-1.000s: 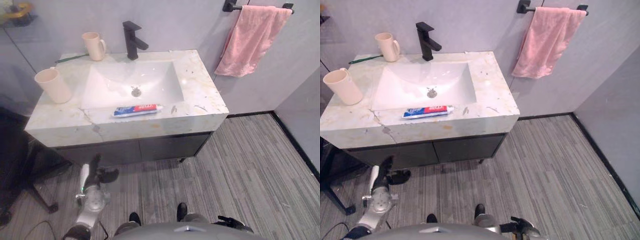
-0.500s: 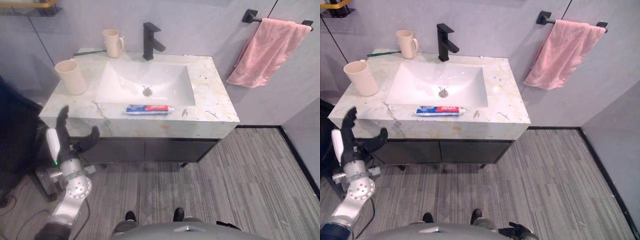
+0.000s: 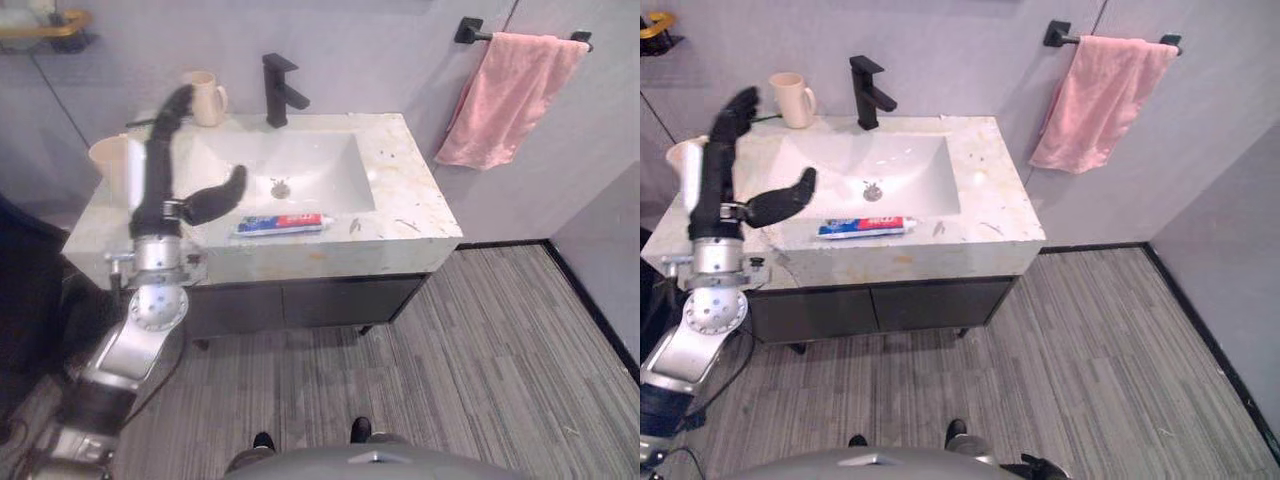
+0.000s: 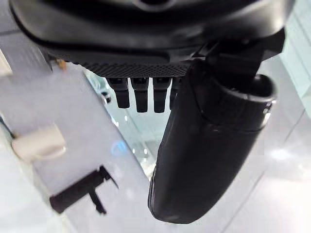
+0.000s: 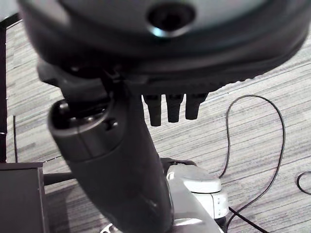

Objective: Organize the bathroom.

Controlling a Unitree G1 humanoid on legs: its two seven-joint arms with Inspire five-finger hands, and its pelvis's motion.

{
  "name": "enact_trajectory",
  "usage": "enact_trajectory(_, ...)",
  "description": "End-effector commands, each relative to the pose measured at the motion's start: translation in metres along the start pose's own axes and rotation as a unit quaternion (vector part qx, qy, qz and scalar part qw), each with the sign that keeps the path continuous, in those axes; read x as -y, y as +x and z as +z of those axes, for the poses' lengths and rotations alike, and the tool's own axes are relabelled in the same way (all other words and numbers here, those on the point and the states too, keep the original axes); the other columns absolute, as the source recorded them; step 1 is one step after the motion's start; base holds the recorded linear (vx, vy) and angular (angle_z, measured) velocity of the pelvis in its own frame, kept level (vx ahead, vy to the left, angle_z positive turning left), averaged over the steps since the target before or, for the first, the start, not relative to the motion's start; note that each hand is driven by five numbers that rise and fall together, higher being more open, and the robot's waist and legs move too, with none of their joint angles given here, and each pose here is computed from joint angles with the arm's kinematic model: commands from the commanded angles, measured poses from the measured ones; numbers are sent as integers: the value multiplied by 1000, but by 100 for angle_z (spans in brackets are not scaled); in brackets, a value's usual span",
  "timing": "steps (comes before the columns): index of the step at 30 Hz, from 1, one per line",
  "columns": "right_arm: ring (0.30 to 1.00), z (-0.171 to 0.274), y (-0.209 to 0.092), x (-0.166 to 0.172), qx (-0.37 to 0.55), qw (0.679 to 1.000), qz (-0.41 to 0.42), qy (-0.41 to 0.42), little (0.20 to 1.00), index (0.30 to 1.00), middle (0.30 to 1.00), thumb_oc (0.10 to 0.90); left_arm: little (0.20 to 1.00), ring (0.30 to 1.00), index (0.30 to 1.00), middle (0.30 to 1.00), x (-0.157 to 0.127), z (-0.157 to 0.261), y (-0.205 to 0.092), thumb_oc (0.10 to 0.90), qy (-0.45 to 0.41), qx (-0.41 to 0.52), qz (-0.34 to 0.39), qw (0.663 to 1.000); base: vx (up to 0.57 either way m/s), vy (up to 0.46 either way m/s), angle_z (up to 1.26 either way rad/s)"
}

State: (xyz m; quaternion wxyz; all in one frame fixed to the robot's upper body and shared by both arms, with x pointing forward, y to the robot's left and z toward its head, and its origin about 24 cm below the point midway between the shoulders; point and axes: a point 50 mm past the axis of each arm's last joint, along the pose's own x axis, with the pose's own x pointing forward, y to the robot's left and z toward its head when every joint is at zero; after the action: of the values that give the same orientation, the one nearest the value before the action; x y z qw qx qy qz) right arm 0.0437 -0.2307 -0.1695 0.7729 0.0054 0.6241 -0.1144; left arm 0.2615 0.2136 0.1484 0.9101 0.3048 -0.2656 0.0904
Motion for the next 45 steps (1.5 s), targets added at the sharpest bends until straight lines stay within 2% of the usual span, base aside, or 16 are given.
enact_trajectory(1,900,18,1,16,11,999,-20,-47,900,900,900,800,900,900,900,900,3,39,36,800,-4,78,-58,995,16,6,-5)
enact_trajectory(3,900,21,1,17,13,998,-21,-51,900,900,900,800,900,900,900,900,11,39,41,800,21,64,-122,990,7,5,-2)
enact_trajectory(6,900,22,1,18,15,998,-23,-54,900,900,900,800,900,900,900,900,9,44,50,800,45,67,-147,986,17,13,-6)
enact_trajectory(7,900,24,1,20,15,998,-25,-57,900,900,900,800,900,900,900,900,8,43,57,800,83,60,-175,979,17,10,-7)
enact_trajectory(14,900,26,0,26,11,997,-38,-73,900,900,900,800,900,900,900,900,-28,54,91,800,175,44,-223,958,28,19,-3)
enact_trajectory(20,900,26,-1,31,3,995,-40,-87,900,900,900,800,900,900,900,900,-49,65,110,800,208,42,-230,950,28,13,-3)
enact_trajectory(30,900,34,-1,34,6,995,-45,-86,900,900,900,800,900,900,900,900,-51,51,113,800,202,-60,-344,915,0,0,0)
enact_trajectory(37,900,36,-1,34,3,995,-44,-86,900,900,900,800,900,900,900,900,-67,32,117,800,272,-108,-333,896,1,2,1)
enact_trajectory(45,900,34,-1,34,1,995,-40,-91,900,900,900,800,900,900,900,900,-88,20,119,800,330,-119,-321,880,-1,7,5)
